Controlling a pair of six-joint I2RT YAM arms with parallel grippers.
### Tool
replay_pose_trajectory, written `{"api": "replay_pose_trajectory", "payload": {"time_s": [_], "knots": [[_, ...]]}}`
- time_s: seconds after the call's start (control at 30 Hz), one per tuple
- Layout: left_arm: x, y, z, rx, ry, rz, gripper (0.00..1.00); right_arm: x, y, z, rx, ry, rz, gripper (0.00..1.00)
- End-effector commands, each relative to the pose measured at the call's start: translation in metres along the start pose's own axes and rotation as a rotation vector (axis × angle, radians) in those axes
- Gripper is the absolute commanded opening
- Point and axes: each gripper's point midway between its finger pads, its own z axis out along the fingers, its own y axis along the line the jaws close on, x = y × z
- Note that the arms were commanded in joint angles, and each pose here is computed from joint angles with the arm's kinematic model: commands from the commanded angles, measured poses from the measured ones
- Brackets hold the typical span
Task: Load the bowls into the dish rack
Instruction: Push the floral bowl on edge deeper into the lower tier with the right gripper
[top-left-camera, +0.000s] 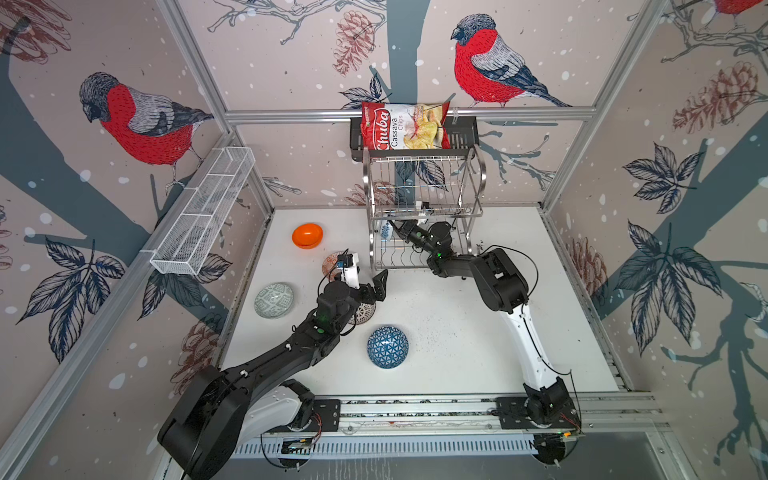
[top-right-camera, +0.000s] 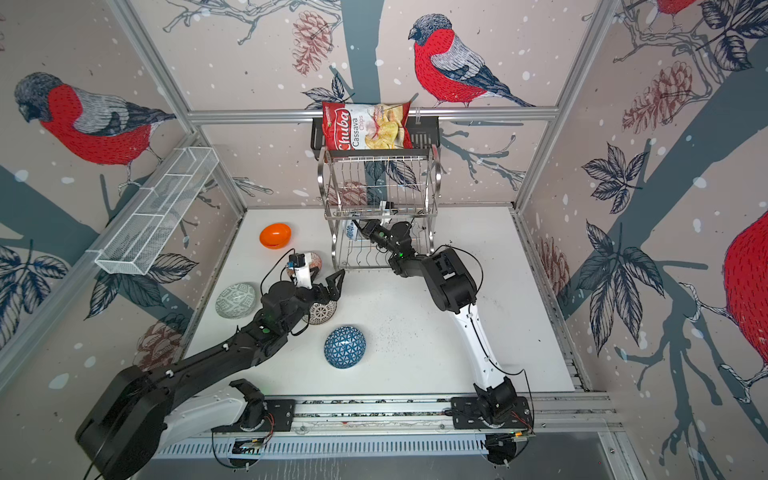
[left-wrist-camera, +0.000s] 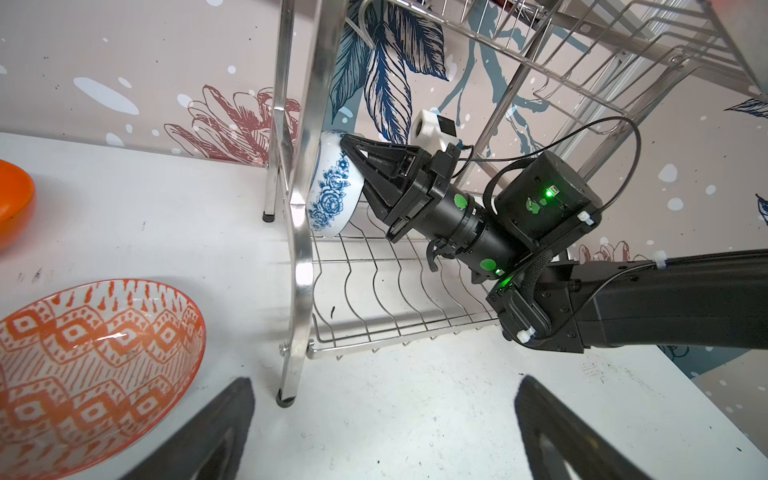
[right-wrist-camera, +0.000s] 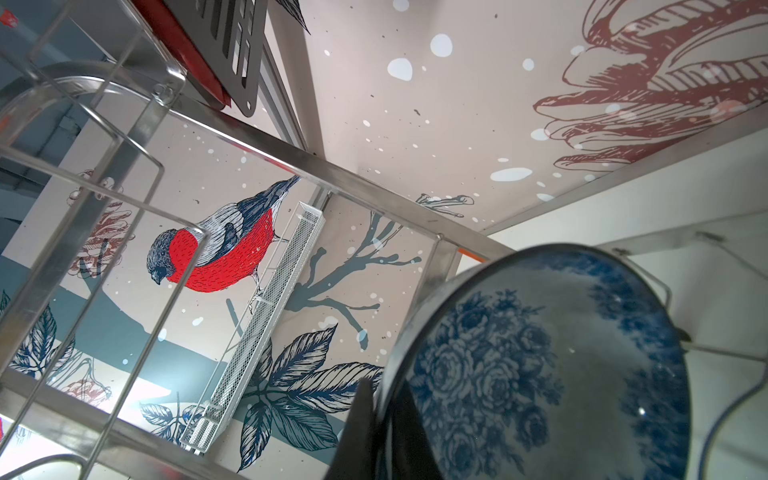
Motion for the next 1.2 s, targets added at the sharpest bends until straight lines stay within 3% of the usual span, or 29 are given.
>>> {"api": "replay_pose_trajectory", "payload": {"time_s": [0.0, 0.73, 1.17], "knots": [[-0.015, -0.005, 0.0, 0.019, -0.056, 0.008, 0.98, 0.003, 0.002, 0.001, -0.025, 0.008, -0.028, 0.0], [-0.013, -0.006, 0.003, 0.022, -0.041, 0.007, 0.98, 0.002, -0.023, 0.0, 0.033, 0.012, -0.083, 0.01], [-0.01, -0.005, 0.005, 0.017, -0.028, 0.006, 0.98, 0.007, -0.03, 0.0, 0.054, 0.039, -0.102, 0.08]]}}
